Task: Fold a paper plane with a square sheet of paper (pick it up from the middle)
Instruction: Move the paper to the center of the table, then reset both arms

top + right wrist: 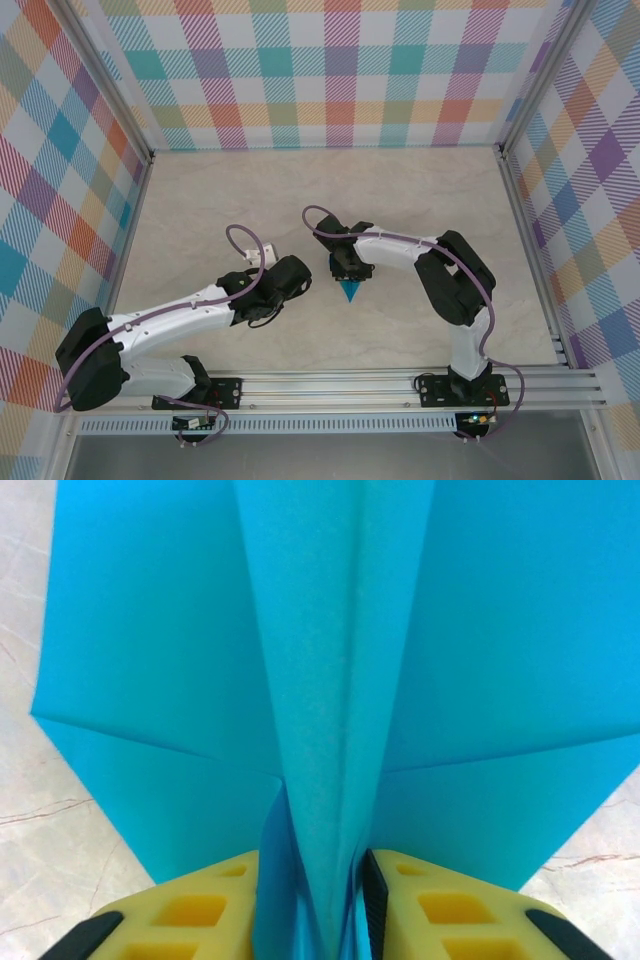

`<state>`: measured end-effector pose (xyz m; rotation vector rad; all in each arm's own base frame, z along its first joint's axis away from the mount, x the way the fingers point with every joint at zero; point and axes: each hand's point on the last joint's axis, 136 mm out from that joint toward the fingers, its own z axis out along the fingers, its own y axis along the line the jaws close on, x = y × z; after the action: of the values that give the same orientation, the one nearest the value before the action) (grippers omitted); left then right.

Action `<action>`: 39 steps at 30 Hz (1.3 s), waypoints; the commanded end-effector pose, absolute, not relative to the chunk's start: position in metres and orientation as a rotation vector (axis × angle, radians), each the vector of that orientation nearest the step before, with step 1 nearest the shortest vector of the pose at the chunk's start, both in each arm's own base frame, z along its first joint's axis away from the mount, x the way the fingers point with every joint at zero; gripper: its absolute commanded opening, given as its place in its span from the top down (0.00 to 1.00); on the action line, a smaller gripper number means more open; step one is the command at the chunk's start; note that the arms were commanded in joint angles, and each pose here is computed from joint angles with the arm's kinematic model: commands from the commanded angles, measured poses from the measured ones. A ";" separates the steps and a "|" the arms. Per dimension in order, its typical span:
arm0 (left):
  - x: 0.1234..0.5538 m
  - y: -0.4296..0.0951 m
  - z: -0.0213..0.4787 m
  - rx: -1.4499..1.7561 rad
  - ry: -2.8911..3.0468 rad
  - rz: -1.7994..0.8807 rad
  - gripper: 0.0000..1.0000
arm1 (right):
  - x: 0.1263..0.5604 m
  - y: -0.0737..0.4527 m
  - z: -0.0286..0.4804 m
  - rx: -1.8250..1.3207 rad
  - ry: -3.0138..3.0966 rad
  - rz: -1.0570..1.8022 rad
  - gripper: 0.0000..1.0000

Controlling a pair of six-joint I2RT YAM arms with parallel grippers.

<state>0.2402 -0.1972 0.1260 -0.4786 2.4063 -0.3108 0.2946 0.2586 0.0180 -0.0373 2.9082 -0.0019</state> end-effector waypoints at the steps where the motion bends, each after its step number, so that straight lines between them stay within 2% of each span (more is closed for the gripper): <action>1: 0.238 -0.183 0.127 -0.471 2.406 -0.258 0.62 | 0.297 0.261 0.046 -0.050 2.877 0.049 0.67; 4: 0.239 -0.180 0.129 -0.469 2.397 -0.238 0.62 | 0.295 0.260 0.067 -0.061 2.839 0.106 0.57; 8: 0.240 -0.177 0.131 -0.464 2.387 -0.218 0.62 | 0.291 0.258 0.093 -0.082 2.790 0.177 0.52; 13: 0.241 -0.174 0.134 -0.450 2.384 -0.193 0.62 | 0.285 0.242 0.136 -0.064 2.681 0.212 0.51; 17: 0.242 -0.171 0.136 -0.431 2.373 -0.172 0.61 | 0.282 0.214 0.176 -0.021 2.514 0.225 0.44; 24: 0.248 -0.159 0.144 -0.399 2.331 -0.088 0.60 | 0.276 0.132 0.228 0.098 2.205 -0.003 0.22; 26: 0.249 -0.152 0.148 -0.387 2.309 -0.049 0.59 | 0.271 0.106 0.238 0.136 2.123 -0.090 0.12; 29: 0.252 -0.127 0.164 -0.353 2.227 0.096 0.55 | 0.268 0.068 0.241 0.175 2.056 -0.232 0.03; 30: 0.253 -0.117 0.169 -0.346 2.198 0.147 0.53 | 0.268 0.056 0.237 0.190 2.056 -0.277 0.01; 33: 0.256 -0.087 0.180 -0.349 2.134 0.271 0.37 | 0.276 0.023 0.216 0.192 2.068 -0.424 0.00; 34: 0.258 -0.080 0.182 -0.358 2.123 0.284 0.30 | 0.278 0.016 0.205 0.183 2.085 -0.472 0.00; 35: 0.259 -0.074 0.183 -0.365 2.115 0.293 0.16 | 0.280 0.008 0.194 0.189 2.100 -0.511 0.00; 36: 0.259 -0.067 0.183 -0.381 2.107 0.307 0.07 | 0.282 0.002 0.185 0.206 2.114 -0.538 0.00; 37: 0.259 -0.059 0.184 -0.401 2.099 0.323 0.01 | 0.283 -0.007 0.174 0.243 2.135 -0.566 0.00; 39: 0.259 -0.049 0.186 -0.415 2.086 0.352 0.00 | 0.282 -0.022 0.157 0.347 2.166 -0.598 0.00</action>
<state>0.2619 -0.0741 0.1822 -0.4408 2.1230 0.2140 0.2756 -0.0065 0.1630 0.2767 2.1903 -0.5391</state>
